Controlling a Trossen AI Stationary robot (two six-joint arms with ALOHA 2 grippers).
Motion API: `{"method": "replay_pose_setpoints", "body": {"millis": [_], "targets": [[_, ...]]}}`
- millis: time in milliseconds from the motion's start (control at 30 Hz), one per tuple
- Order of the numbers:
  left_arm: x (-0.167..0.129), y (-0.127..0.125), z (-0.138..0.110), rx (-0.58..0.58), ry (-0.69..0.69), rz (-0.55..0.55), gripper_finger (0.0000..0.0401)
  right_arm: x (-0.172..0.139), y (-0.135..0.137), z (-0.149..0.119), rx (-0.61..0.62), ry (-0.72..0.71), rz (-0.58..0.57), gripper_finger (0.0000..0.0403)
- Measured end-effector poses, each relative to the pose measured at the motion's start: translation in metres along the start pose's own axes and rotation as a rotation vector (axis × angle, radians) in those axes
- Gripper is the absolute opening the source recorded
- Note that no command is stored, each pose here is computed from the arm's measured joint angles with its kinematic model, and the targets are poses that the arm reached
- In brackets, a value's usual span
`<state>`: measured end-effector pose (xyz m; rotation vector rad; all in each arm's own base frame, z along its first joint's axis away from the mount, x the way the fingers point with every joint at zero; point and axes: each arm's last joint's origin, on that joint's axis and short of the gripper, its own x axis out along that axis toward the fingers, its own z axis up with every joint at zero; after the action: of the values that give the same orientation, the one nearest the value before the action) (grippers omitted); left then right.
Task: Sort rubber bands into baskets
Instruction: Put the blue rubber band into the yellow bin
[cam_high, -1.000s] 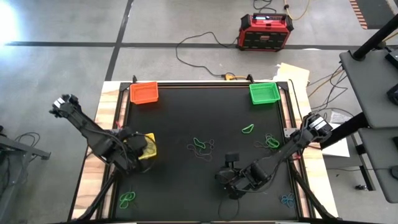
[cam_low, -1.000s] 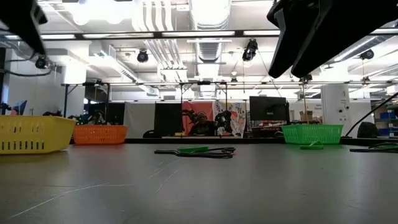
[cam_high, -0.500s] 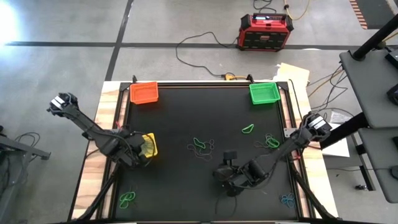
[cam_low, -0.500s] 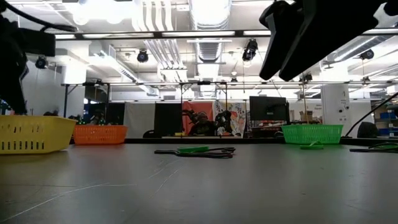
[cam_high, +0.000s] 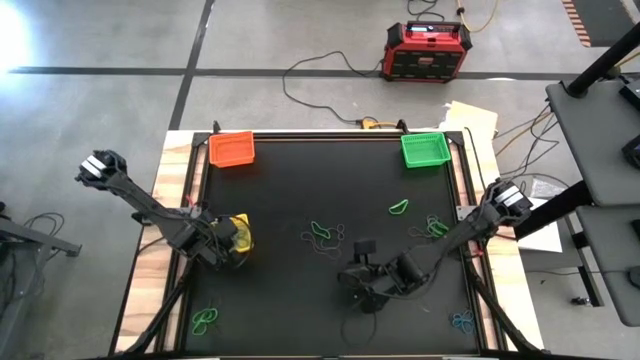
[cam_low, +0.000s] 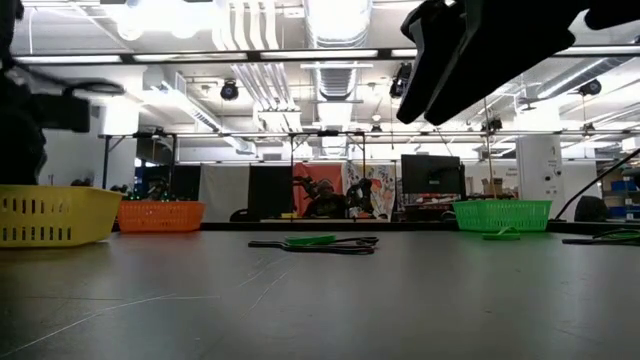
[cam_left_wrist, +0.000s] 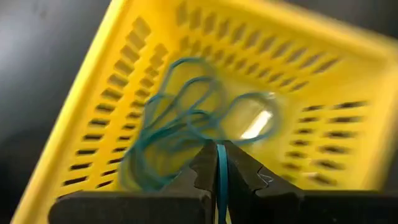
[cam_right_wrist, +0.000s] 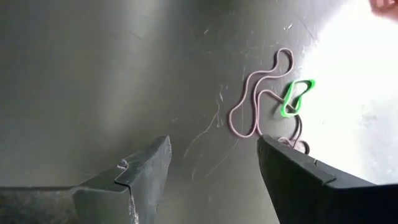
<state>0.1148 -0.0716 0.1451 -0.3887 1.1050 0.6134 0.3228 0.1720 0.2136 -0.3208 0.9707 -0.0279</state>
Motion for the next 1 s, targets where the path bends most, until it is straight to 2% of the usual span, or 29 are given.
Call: {"method": "replay_pose_setpoints", "body": {"millis": [167,500,733,1000], "targets": [[0.009,0.007,-0.006,-0.010,0.005,0.028,0.0000,0.000,0.000,0.000,-0.004,-0.002,0.000,0.0233],[0.009,0.007,-0.005,0.002,-0.009,0.028,0.0006,0.001,-0.002,0.002,0.011,-0.010,-0.002,0.0233],[0.005,0.003,-0.002,0.029,-0.022,0.015,0.0080,0.002,-0.003,0.002,0.013,-0.009,-0.004,0.0233],[-0.016,-0.002,0.009,0.060,-0.018,0.043,0.0173,0.002,-0.004,0.002,0.012,-0.009,-0.007,0.0233]]}}
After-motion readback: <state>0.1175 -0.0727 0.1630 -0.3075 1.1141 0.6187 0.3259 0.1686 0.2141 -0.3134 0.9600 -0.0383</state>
